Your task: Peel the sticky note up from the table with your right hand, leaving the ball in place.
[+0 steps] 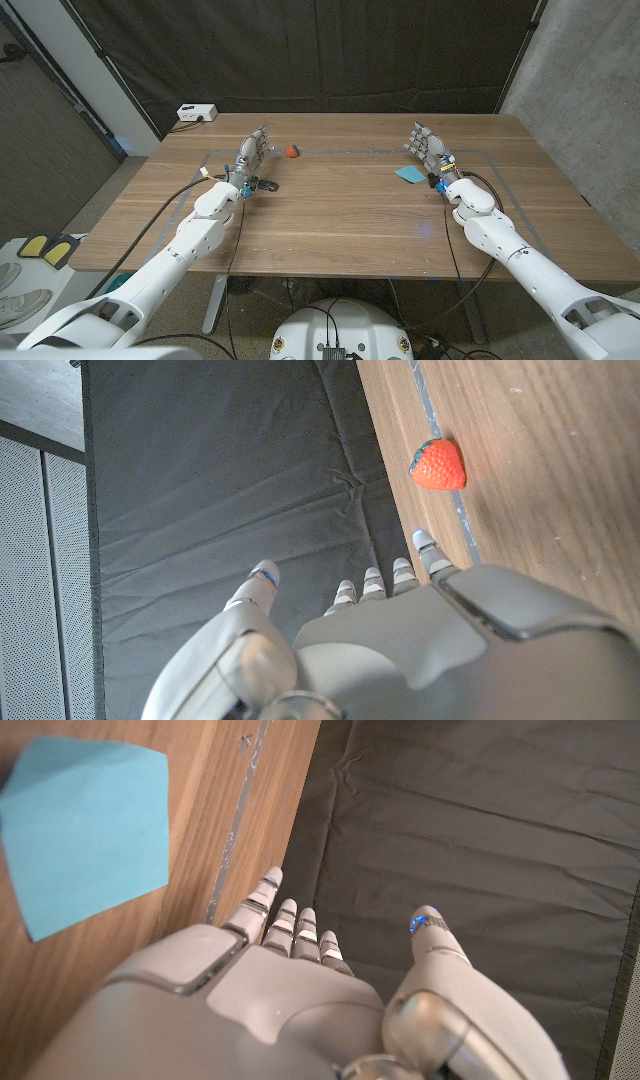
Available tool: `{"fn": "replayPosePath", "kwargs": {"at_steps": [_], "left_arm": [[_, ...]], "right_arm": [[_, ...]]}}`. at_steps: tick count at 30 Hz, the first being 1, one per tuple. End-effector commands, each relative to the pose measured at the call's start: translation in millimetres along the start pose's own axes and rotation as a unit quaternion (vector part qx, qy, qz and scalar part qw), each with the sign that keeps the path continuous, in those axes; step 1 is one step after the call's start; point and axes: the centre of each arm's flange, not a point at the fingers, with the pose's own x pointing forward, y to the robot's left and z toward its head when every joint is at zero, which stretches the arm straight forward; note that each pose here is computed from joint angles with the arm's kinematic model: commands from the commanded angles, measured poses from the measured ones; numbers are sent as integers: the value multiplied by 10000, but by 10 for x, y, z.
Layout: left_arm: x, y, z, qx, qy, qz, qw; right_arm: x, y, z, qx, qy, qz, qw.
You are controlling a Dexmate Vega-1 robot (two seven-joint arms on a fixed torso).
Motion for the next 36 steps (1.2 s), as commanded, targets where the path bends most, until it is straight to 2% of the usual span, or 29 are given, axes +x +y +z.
{"fn": "replayPosePath", "kwargs": {"at_steps": [1, 7, 11, 22, 26, 28, 33, 36], "left_arm": [[41, 13, 37, 200, -74, 100, 9997], [50, 34, 33, 167, -37, 68, 9998], [50, 39, 21, 151, -22, 50, 9999], [68, 56, 18, 152, -21, 12, 9999], [76, 52, 25, 158, -16, -7, 9999], [80, 46, 26, 162, -13, -29, 9999], [80, 43, 31, 155, -35, -32, 9999], [69, 42, 40, 149, -52, -12, 9999]], "right_arm": [[52, 10, 15, -302, 81, 10, 9995], [65, 43, 67, -852, 165, -29, 9962], [55, 82, 123, -1246, 126, -70, 9921], [-98, 164, 175, -1761, 170, -199, 9840], [-145, 201, 211, -2066, 94, -269, 9780], [-173, 227, 245, -2328, 103, -316, 9719], [-199, 263, 268, -2534, 144, -365, 9666], [-218, 301, 285, -2697, 81, -432, 9620]]}}
